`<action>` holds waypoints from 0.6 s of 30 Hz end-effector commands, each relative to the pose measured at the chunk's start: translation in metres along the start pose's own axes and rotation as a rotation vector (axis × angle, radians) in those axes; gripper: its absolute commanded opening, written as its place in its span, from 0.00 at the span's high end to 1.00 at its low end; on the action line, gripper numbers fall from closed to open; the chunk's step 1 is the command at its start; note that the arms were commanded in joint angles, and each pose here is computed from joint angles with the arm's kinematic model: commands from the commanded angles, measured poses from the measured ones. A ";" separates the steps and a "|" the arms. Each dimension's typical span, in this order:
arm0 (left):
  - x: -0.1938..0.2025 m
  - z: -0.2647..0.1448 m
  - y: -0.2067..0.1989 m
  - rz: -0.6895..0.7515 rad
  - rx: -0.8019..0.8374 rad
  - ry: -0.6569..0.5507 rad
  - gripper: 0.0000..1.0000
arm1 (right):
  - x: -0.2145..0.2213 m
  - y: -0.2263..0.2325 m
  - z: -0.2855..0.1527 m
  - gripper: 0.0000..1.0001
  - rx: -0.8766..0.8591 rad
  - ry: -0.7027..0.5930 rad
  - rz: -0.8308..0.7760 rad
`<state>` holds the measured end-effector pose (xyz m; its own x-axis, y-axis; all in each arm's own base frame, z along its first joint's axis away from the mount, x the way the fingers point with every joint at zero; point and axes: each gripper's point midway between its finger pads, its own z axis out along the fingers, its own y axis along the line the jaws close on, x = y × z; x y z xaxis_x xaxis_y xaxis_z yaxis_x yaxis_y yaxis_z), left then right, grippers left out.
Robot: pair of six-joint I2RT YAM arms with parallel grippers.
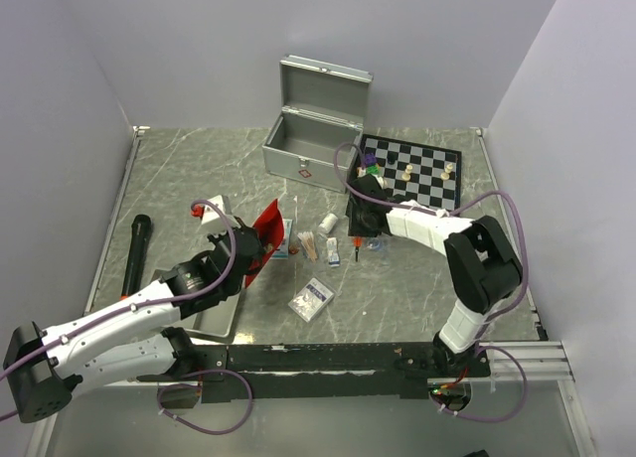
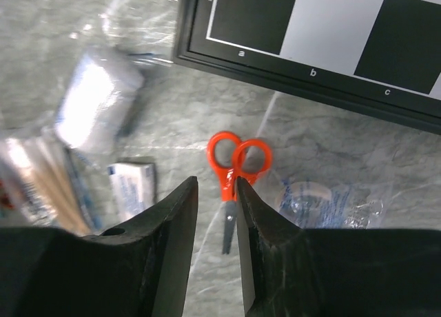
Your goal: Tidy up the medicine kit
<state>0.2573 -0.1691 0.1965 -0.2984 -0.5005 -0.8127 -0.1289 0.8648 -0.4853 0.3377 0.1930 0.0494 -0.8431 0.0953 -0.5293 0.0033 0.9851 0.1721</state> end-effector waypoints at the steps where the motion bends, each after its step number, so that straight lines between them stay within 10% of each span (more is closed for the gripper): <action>1: -0.011 0.000 -0.014 -0.018 0.028 -0.016 0.99 | -0.019 -0.006 0.003 0.64 0.047 -0.043 -0.034; 18: -0.007 0.002 -0.014 -0.011 0.025 -0.008 0.99 | -0.001 -0.017 0.031 0.67 0.089 0.035 -0.058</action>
<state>0.2579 -0.1723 0.1885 -0.3211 -0.4719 -0.8211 -0.1262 0.8806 -0.4568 0.3428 0.1817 0.0204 -0.8704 0.0406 -0.4906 -0.0014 0.9964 0.0851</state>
